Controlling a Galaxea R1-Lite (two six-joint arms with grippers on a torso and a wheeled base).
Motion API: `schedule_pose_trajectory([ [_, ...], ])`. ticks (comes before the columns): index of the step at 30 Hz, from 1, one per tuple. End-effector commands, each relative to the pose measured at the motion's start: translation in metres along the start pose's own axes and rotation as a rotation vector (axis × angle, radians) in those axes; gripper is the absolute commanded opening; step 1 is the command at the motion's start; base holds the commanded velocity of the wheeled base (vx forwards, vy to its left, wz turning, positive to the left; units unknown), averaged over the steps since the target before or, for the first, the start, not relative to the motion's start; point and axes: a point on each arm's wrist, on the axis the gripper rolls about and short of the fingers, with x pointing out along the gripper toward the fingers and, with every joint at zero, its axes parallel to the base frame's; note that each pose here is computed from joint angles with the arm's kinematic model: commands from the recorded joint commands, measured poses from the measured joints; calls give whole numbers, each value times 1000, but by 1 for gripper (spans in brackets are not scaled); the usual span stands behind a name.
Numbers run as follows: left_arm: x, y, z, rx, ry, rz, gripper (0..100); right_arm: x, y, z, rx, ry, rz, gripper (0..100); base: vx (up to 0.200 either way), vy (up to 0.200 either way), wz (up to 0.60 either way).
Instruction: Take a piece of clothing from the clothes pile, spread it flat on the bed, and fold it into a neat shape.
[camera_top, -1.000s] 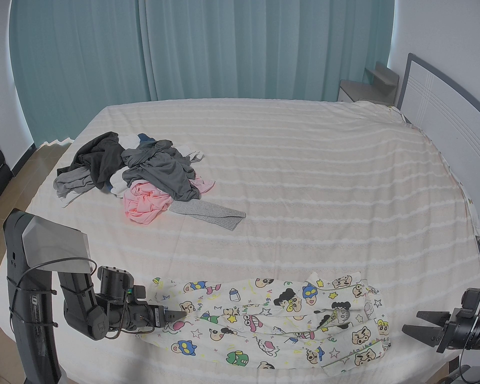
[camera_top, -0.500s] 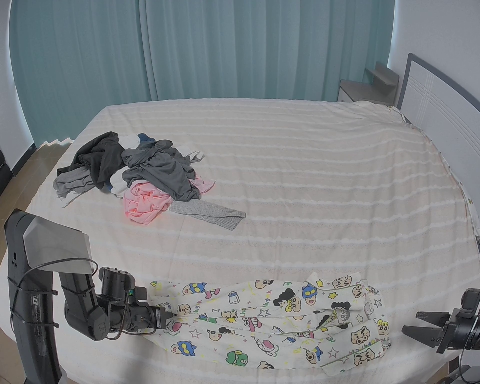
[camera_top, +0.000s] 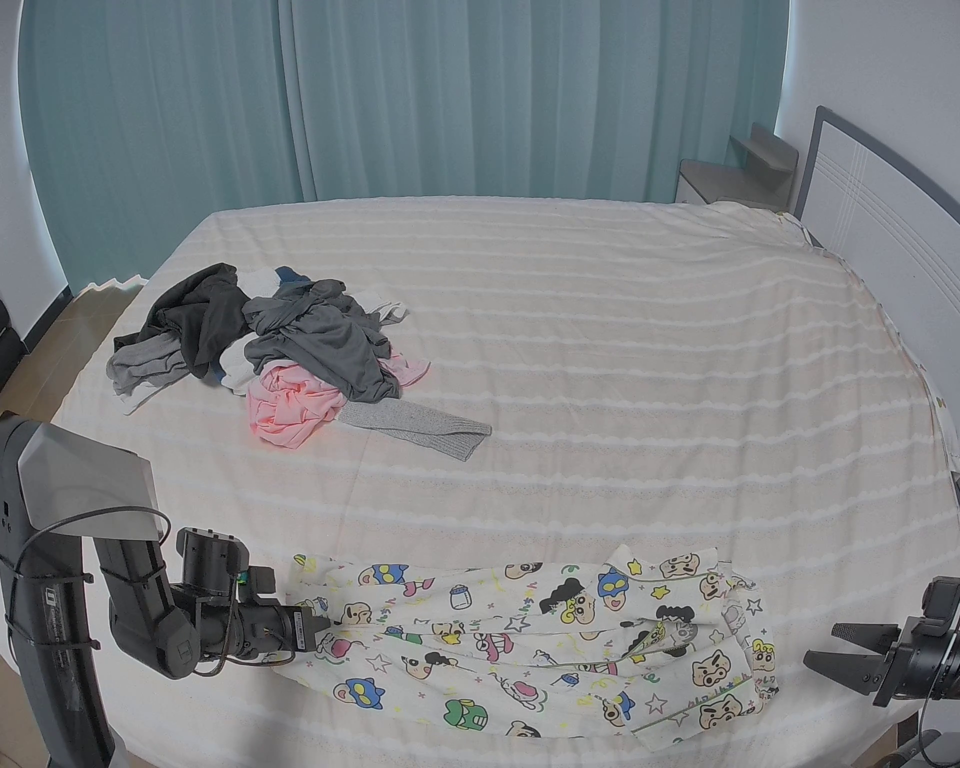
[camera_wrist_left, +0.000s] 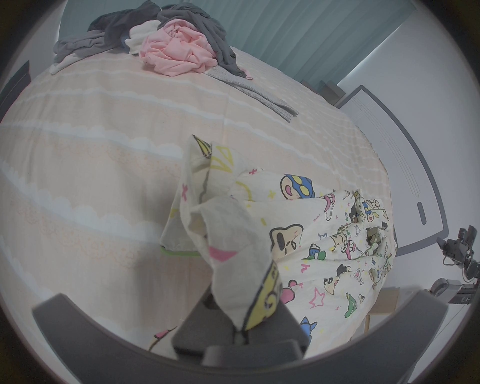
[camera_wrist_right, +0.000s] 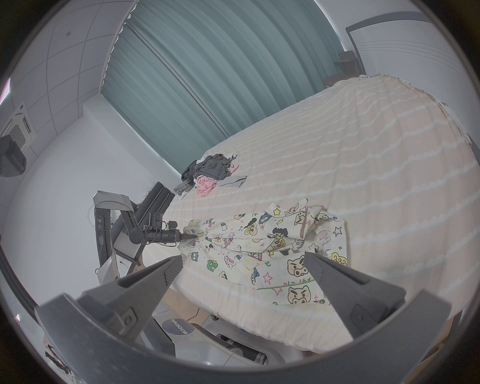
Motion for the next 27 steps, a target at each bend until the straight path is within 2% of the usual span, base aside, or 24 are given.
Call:
schedule_pose_trajectory([
  [1,-8,2,3,-6,-24,8,0,0,0,0,2,1,0,100,0,0,0],
  [12,-26,13,10,-43,-68,14,0,0,0,0,2,1,0,100,0,0,0],
  [23,-53,45,11,-137,-123,41,0,0,0,0,3,2,-1,100,0,0,0],
  [27,-67,61,16,-177,-178,65,0,0,-1,-2,6,7,-2,100,0,0,0],
])
